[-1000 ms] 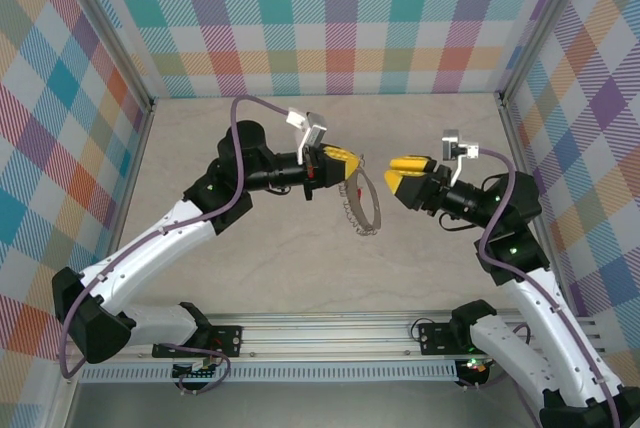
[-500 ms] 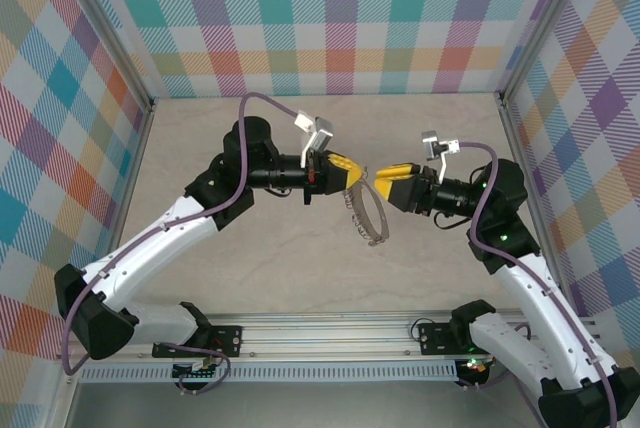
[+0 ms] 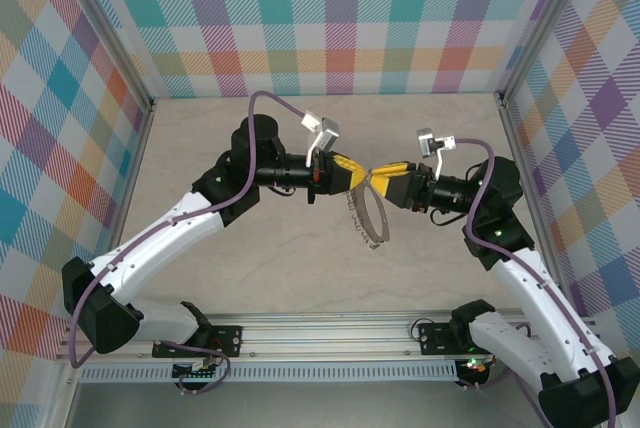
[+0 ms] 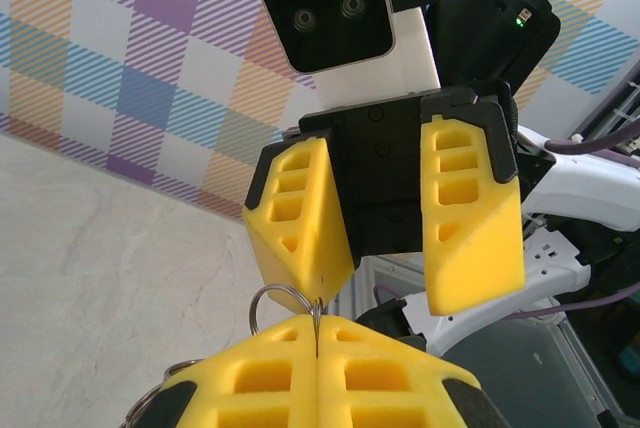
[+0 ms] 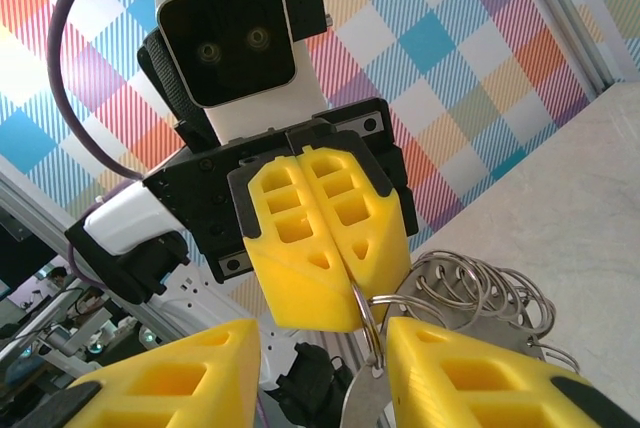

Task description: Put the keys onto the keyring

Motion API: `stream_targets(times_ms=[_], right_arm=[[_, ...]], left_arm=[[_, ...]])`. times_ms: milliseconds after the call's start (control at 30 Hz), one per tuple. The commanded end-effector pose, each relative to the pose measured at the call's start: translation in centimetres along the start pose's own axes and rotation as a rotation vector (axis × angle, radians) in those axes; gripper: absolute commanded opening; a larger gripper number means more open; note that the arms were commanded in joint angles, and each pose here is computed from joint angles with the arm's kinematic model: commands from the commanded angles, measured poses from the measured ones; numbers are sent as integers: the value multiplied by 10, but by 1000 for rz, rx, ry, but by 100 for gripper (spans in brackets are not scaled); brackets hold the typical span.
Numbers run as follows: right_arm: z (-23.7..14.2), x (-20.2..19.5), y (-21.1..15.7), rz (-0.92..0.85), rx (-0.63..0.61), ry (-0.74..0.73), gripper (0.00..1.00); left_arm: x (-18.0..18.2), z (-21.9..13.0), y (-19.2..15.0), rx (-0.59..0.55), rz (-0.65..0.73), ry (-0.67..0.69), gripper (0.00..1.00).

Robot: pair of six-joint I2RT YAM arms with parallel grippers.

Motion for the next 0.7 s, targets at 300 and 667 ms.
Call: stream_targets(times_ms=[300, 667], right_arm=[[1, -1, -4, -20, 0, 15, 37], [7, 1, -1, -25, 21, 47, 25]], left_arm=[[-13, -6, 18, -37, 51, -45, 0], [-10, -1, 17, -27, 39, -51, 0]])
Point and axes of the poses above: each hand's point on the last joint's axis, 136 mm out from that joint toward the fingers, its own z axis out along the fingers, its own x axis along the line the jaws close on, y = z × x, the point moved 8 cm from there along -z, back along the fingers, and after that the axes turned 5 degrees about -z, right-handed, at the moved point
